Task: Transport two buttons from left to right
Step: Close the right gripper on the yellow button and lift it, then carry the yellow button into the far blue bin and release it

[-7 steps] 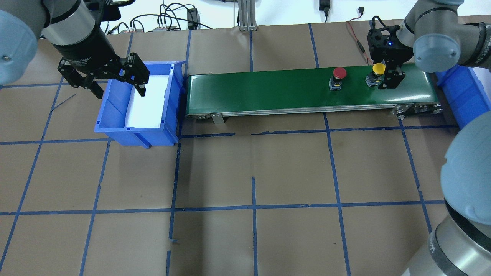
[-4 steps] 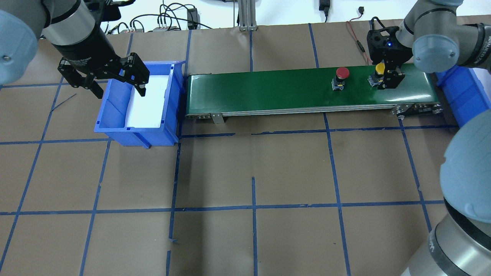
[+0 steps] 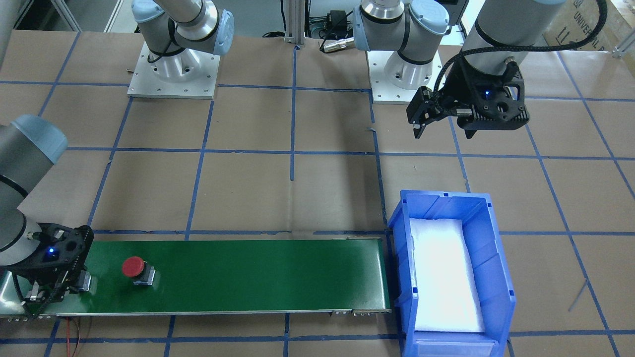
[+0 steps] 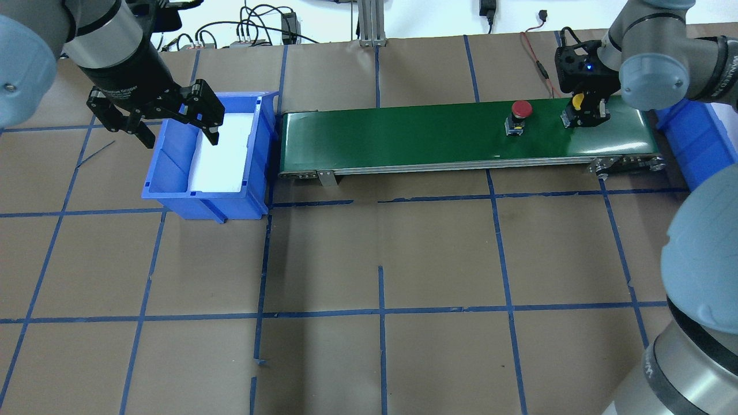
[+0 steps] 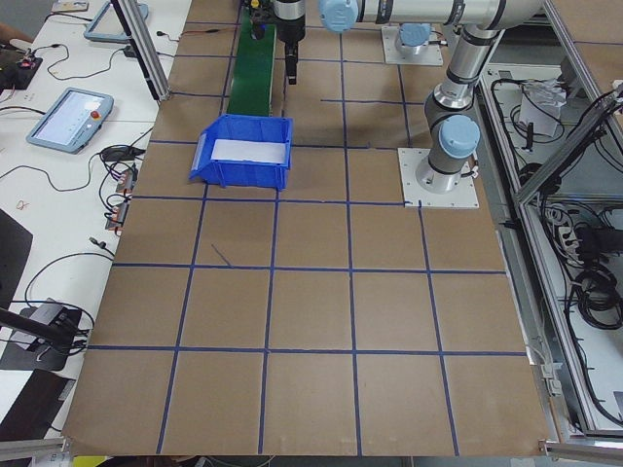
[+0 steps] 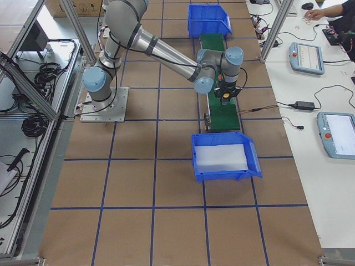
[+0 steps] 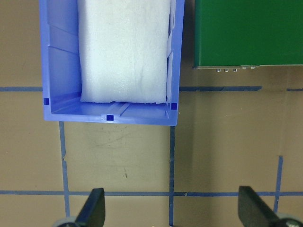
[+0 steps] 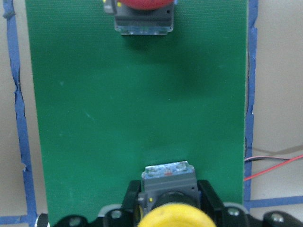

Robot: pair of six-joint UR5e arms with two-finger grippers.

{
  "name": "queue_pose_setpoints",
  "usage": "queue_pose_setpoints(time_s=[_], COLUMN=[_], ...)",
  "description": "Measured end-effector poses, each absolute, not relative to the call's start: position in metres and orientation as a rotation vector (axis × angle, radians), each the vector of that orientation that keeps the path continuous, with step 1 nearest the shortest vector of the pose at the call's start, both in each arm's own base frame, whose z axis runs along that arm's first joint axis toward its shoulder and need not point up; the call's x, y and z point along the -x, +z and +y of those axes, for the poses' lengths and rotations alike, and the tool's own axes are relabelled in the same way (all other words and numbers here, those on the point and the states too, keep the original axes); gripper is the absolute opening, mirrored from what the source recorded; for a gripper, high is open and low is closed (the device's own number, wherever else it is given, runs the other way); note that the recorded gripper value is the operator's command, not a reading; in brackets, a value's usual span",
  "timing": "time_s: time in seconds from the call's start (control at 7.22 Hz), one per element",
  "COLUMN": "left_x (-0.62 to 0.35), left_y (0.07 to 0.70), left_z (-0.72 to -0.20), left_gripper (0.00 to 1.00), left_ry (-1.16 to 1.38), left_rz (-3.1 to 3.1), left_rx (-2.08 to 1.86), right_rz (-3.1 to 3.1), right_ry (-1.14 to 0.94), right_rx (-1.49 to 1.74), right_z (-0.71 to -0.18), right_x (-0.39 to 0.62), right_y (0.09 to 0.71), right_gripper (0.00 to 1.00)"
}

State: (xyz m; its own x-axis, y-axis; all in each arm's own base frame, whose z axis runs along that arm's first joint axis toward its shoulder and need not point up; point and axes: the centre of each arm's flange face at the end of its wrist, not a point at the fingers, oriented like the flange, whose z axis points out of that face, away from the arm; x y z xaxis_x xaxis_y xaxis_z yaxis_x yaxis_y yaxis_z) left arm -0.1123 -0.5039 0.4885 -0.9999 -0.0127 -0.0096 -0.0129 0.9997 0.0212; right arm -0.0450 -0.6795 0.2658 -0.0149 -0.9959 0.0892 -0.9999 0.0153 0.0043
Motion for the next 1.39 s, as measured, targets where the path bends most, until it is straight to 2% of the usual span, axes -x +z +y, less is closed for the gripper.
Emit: queue_pose_setpoints(time_s=[0.28,0.55,0.83,1.11,1.39], left_x=[0.112,0.112,0.113,0.111,0.111], left_y=[0.489,0.489,0.488,0.489,0.49], left_z=[-0.504,-0.504,-0.504,-0.505,-0.505], left_gripper=[1.0,1.0,1.0,1.0,1.0], left_ry=[0.033,0.031,0.03,0.027,0.024], left_rz=[3.132,3.133,3.133,3.133,3.134], left_rx=[0.02,0.02,0.02,0.024,0.026], right_rz=[-2.158,-2.152,-2.124,-2.141,-2.172], right_ry=[0.129,0.205,0.206,0.171,0.069], right_rx=[-2.11,-2.054,-2.039,-2.093,-2.139], right_z=[-0.69,-0.684,-0.657,-0.637,-0.626], right_x=[0.067,0.168,0.282,0.364,0.391], right_y=[0.298,0.348,0.366,0.314,0.266], right_gripper=[0.06,0.05,0.06,0.04,0.08])
